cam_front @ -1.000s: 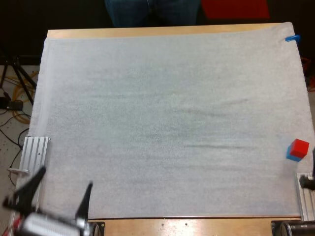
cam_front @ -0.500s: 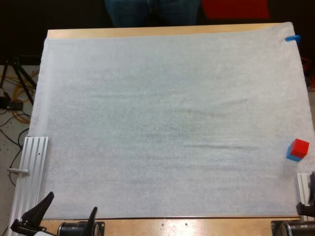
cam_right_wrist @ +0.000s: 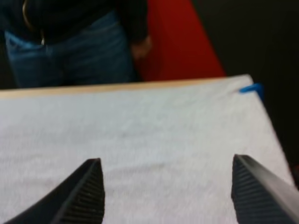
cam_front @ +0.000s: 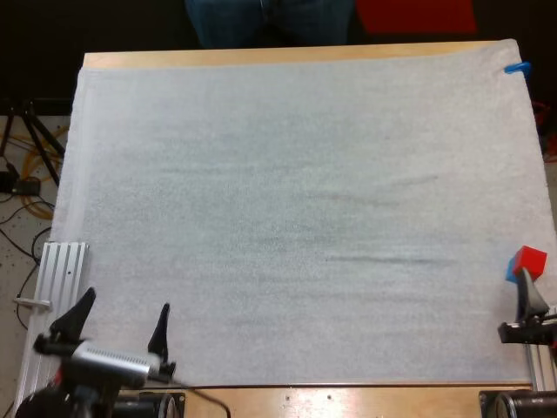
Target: Stack red cube on blue cube
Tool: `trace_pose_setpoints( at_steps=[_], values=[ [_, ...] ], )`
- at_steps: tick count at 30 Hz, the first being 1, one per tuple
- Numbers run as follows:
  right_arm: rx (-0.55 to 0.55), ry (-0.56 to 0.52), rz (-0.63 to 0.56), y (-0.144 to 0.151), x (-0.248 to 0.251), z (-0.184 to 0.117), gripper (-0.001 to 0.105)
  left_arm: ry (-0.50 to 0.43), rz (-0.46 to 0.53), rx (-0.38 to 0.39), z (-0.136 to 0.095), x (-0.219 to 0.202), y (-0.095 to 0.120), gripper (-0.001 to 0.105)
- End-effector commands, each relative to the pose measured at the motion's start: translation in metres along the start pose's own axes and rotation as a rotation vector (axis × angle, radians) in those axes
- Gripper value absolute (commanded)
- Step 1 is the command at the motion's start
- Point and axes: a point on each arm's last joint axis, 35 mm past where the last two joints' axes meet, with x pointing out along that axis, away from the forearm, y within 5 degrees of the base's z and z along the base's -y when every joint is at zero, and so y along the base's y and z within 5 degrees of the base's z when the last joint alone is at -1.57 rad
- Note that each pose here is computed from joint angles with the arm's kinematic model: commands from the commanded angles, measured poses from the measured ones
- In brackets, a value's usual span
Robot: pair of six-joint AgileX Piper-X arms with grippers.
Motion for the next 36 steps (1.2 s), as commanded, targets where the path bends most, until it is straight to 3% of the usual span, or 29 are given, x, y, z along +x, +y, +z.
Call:
trace_pose_setpoints(
  at_steps=[1,9,13,36],
  values=[
    [-0.010,0.013,0.018,0.001,0.005,-0.002,0.058,0.002,0.013,-0.012,-0.002,0.011,0.002,0.087],
    [-0.006,0.086,0.035,0.004,0.012,-0.016,0.058,0.127,0.015,-0.032,-0.038,0.044,0.008,0.087],
    [0.000,0.156,0.053,0.005,0.009,-0.022,0.058,0.124,0.015,-0.035,-0.038,0.046,0.008,0.087],
    [0.000,0.157,0.053,0.005,0.009,-0.022,0.058,0.124,0.015,-0.035,-0.038,0.046,0.008,0.087]
  ],
)
